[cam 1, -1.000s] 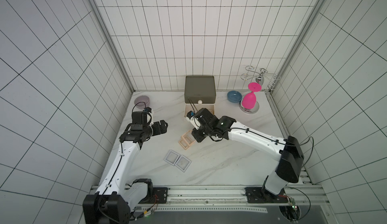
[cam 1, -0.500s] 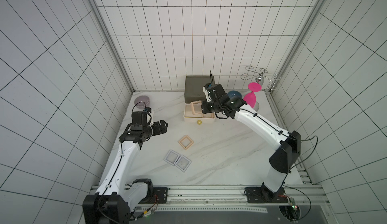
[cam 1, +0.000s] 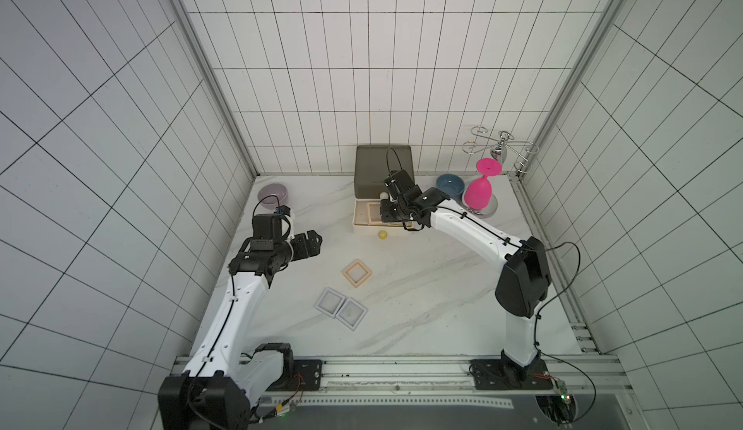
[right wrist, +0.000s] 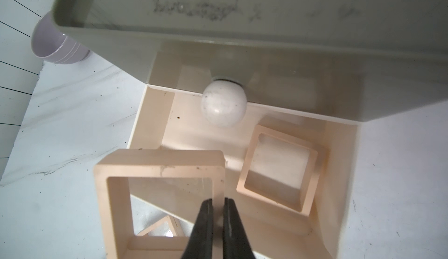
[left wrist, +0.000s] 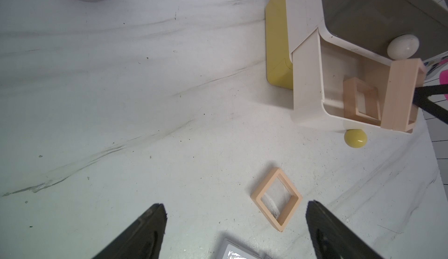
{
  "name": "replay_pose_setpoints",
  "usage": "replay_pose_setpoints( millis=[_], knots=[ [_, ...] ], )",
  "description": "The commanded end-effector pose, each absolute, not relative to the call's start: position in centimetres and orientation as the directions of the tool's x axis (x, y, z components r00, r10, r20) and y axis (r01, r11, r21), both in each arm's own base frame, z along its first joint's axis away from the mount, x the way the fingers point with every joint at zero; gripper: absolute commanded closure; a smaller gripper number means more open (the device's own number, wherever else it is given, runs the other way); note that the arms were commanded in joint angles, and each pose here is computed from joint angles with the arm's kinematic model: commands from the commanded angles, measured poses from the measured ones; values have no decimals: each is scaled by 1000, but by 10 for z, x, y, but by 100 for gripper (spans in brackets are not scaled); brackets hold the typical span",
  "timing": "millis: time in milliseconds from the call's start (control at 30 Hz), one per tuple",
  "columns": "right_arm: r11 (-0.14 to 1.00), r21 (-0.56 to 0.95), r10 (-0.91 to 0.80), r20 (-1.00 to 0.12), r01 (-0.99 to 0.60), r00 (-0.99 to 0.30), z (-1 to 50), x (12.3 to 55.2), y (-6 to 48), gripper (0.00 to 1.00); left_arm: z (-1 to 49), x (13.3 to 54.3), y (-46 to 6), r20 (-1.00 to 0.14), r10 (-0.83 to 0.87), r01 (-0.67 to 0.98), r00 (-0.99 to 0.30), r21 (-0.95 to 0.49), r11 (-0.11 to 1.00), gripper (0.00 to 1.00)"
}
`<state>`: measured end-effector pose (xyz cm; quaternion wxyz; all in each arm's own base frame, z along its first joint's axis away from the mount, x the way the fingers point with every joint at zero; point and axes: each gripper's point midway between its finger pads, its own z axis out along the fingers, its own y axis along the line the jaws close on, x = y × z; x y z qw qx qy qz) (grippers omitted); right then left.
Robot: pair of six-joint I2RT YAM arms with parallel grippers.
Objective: Place the brooch boxes into the drawer by color
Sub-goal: Place the brooch box in the drawer.
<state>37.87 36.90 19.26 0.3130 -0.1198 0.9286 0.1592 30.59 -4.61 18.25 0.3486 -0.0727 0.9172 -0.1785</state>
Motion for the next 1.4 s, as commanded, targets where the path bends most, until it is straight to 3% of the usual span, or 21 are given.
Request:
replay_pose_setpoints(
  millis=[0,567,967,1367],
  knots=[
    [922,249,-61,-665,-298,-744,211,394,380,97,191,307,-47,-634,-259,7,-728,-385,923,6],
    [936,225,-68,-639,-271,-766,179,404,386,94,191,307,-47,-639,-259,10,-725,-385,923,6],
    [936,221,-73,-638,-274,-766,177,406,388,74,191,306,-47,-638,-259,10,-725,-385,923,6],
    [895,228,-117,-708,-382,-696,223,370,379,68,189,307,-49,-632,-258,13,-731,-391,920,6]
  ],
)
